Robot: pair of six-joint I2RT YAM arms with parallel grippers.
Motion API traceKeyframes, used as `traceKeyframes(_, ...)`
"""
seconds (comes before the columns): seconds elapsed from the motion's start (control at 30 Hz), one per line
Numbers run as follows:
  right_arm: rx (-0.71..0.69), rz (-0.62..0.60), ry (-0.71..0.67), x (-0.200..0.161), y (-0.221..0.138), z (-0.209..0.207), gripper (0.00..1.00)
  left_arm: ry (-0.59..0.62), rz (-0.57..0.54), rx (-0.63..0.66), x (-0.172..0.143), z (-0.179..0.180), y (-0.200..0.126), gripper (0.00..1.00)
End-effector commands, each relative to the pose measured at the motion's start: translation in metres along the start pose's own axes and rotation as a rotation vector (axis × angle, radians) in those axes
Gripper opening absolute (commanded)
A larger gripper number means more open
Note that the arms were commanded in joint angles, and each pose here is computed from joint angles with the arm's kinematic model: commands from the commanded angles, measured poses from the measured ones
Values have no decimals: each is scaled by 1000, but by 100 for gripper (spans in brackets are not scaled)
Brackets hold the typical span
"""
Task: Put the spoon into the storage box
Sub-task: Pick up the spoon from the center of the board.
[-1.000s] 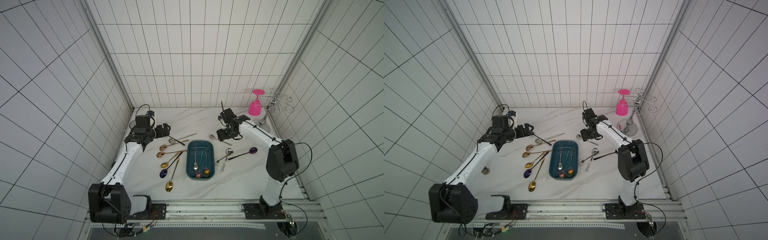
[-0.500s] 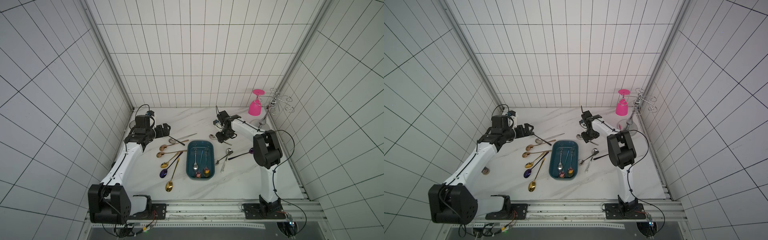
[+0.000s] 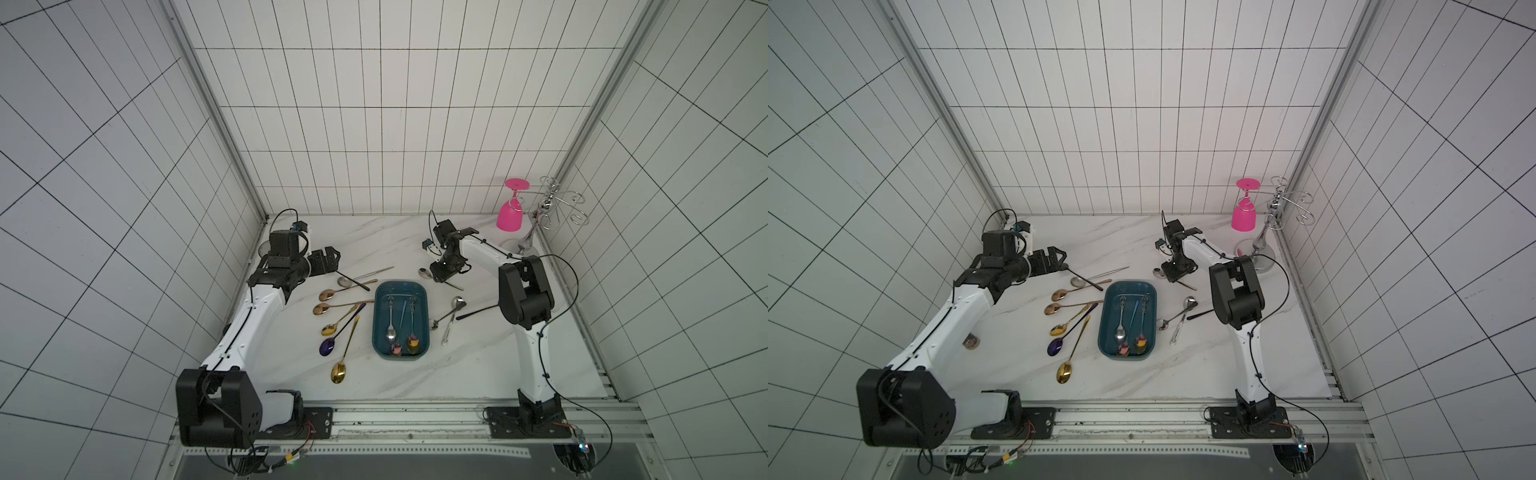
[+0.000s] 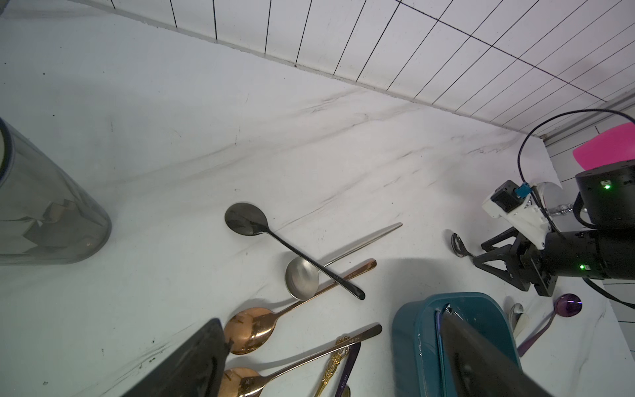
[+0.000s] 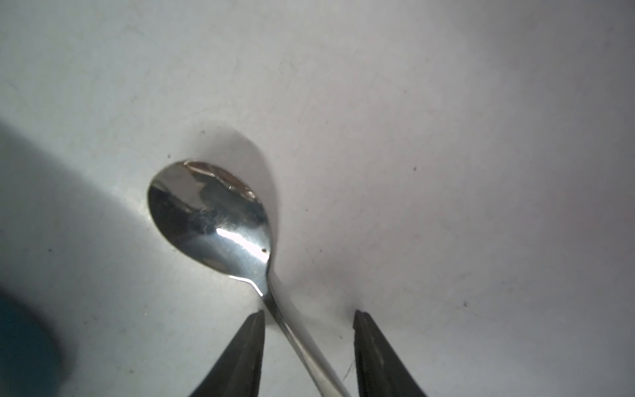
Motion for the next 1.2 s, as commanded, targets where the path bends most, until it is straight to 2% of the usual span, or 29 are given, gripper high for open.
traceKeyframes(0.0,36,16,-46,1,9,7,37,17,-30,-14,5,-2,-4,98)
traceKeyframes(0.07,45,23,-68,0,12,11,28,17,-30,-15,5,-2,-4,99)
traceKeyframes(0.37,19,71,-105,-5,22,12,18,19,-36,-14,5,-2,-6,98)
traceKeyframes(0.73,1,39,-130,-3,16,13,3,20,-41,-10,6,-1,-8,98)
traceKeyframes(0.9,-18,1,-133,1,-1,12,0,19,-43,-9,6,0,-8,98)
traceKeyframes(1.17,-44,-78,-138,8,-37,12,0,19,-47,-9,7,0,-9,98)
Point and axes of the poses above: each gripper's point midway between its finger pads, its own y axis out along the fingers, its own z axis along the line the jaws close on, x = y × z, the point moved 6 cm from there along -y, back along the fingers, and after that the axes turned 2 degrees about -y, right-handed, at the moved point
